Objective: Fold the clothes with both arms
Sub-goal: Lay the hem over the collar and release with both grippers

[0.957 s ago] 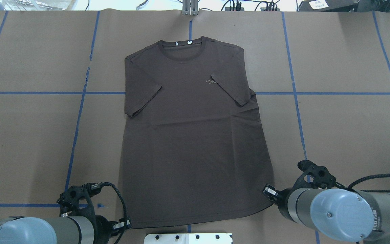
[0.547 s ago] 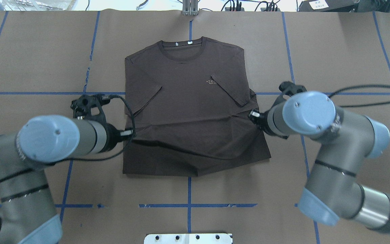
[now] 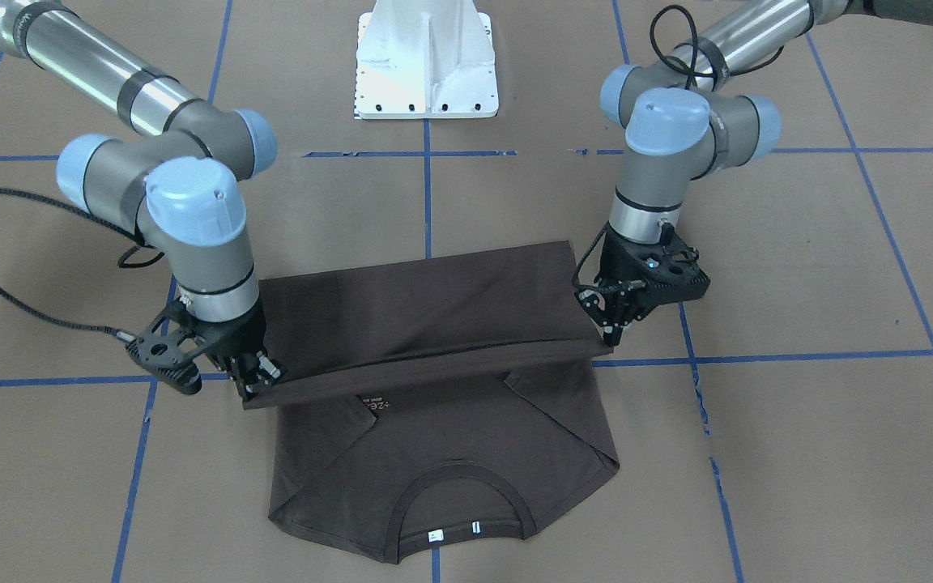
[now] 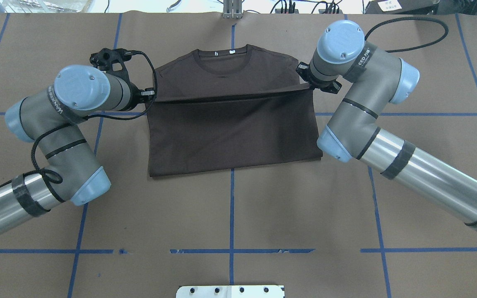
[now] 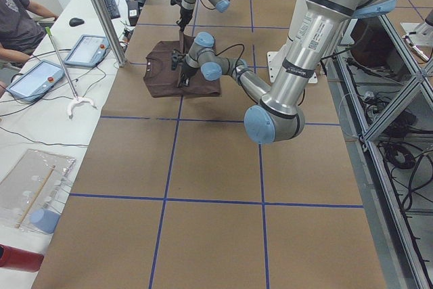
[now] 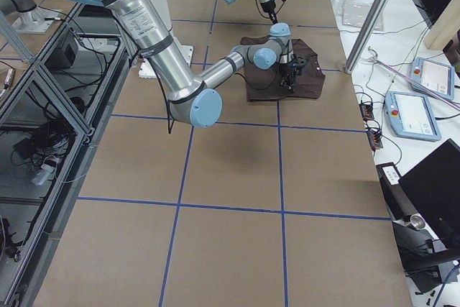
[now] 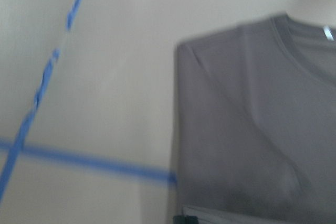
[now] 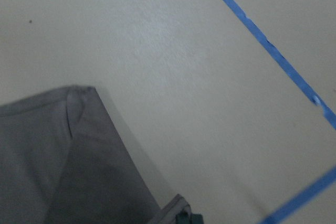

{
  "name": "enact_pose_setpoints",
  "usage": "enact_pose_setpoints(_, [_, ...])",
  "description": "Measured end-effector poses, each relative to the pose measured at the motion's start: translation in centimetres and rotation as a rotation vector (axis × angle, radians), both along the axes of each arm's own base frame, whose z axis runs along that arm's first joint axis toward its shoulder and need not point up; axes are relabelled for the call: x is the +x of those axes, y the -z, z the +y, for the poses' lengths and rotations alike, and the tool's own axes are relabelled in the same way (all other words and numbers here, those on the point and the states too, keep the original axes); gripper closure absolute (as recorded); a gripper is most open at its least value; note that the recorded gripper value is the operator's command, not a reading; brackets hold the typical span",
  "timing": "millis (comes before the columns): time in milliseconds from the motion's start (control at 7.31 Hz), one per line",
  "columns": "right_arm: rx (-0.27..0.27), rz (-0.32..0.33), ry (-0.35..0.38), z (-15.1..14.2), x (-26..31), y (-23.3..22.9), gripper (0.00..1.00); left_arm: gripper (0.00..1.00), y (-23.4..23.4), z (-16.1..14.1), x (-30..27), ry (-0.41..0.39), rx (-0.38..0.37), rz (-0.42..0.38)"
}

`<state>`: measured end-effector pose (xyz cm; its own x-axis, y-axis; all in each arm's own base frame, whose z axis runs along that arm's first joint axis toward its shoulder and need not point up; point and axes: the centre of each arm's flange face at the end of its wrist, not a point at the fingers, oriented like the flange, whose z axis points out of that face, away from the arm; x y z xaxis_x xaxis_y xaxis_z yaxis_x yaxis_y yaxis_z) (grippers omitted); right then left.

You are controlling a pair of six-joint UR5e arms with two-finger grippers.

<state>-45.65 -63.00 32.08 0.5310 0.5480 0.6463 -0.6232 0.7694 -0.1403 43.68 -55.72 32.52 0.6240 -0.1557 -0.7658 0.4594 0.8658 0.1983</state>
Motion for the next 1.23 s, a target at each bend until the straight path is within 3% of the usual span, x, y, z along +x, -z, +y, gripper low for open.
enact_pose_setpoints(274, [0.008, -0.002, -0.010, -3.7, -1.6, -0.9, 1.00, 1.00, -0.6, -4.3, -0.1, 0.023, 0.014, -0.031])
enact_pose_setpoints(684, [0.015, -0.004, -0.012, -5.3, -2.7, -1.4, 1.00, 1.00, -2.3, -8.0, 1.3, 0.041, 0.037, -0.021])
enact_pose_setpoints(821, [0.013, 0.001, -0.013, -5.6, -2.9, -1.5, 1.00, 0.87, -2.5, -8.7, 1.7, 0.044, 0.040, -0.019])
enact_pose_setpoints(957, [0.012, 0.005, -0.013, -5.7, -3.0, -1.7, 0.72, 0.61, -2.4, -9.3, 2.1, 0.045, 0.039, -0.019])
enact_pose_setpoints(1094, [0.012, 0.008, -0.013, -5.7, -3.1, -1.8, 0.30, 0.51, -2.4, -9.6, 2.3, 0.046, 0.037, -0.021])
enact_pose_setpoints(1231, [0.014, 0.005, -0.015, -5.6, -3.1, -1.5, 0.30, 0.48, -2.5, -9.7, 2.4, 0.046, 0.037, -0.021])
